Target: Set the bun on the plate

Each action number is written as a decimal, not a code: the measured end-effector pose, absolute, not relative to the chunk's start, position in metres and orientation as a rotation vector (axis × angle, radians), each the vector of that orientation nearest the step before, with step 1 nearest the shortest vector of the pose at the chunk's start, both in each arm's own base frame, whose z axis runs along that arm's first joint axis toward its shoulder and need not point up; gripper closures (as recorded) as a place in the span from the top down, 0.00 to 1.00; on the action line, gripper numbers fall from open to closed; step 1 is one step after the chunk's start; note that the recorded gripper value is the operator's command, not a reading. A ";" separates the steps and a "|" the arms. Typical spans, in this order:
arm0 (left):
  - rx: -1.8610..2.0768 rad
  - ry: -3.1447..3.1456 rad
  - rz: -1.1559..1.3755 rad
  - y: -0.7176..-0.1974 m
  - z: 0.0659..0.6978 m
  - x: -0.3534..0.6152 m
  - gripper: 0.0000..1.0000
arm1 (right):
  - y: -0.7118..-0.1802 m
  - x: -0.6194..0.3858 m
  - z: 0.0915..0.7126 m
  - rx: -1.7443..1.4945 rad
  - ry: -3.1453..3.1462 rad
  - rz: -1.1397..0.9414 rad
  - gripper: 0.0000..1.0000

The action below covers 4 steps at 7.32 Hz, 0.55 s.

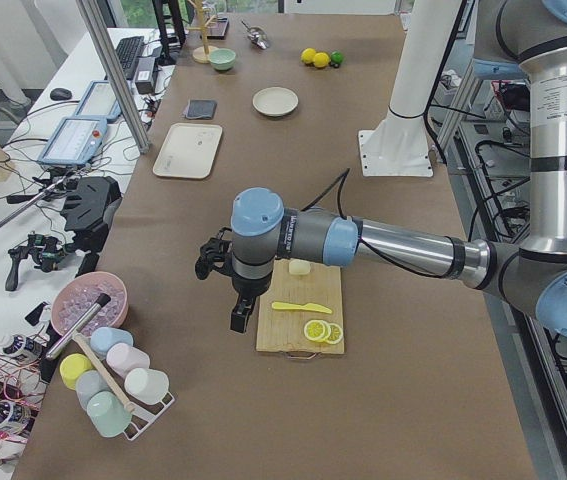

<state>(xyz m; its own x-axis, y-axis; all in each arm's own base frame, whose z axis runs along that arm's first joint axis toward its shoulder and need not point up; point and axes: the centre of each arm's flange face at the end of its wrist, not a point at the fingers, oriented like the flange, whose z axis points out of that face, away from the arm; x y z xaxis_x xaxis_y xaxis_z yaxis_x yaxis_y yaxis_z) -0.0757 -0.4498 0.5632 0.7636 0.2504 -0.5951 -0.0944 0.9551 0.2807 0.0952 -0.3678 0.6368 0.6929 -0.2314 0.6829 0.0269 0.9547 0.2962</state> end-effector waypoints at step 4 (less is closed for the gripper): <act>0.440 0.677 0.260 -0.485 0.545 -0.074 0.97 | -0.381 0.094 0.609 0.349 -0.832 -0.135 1.00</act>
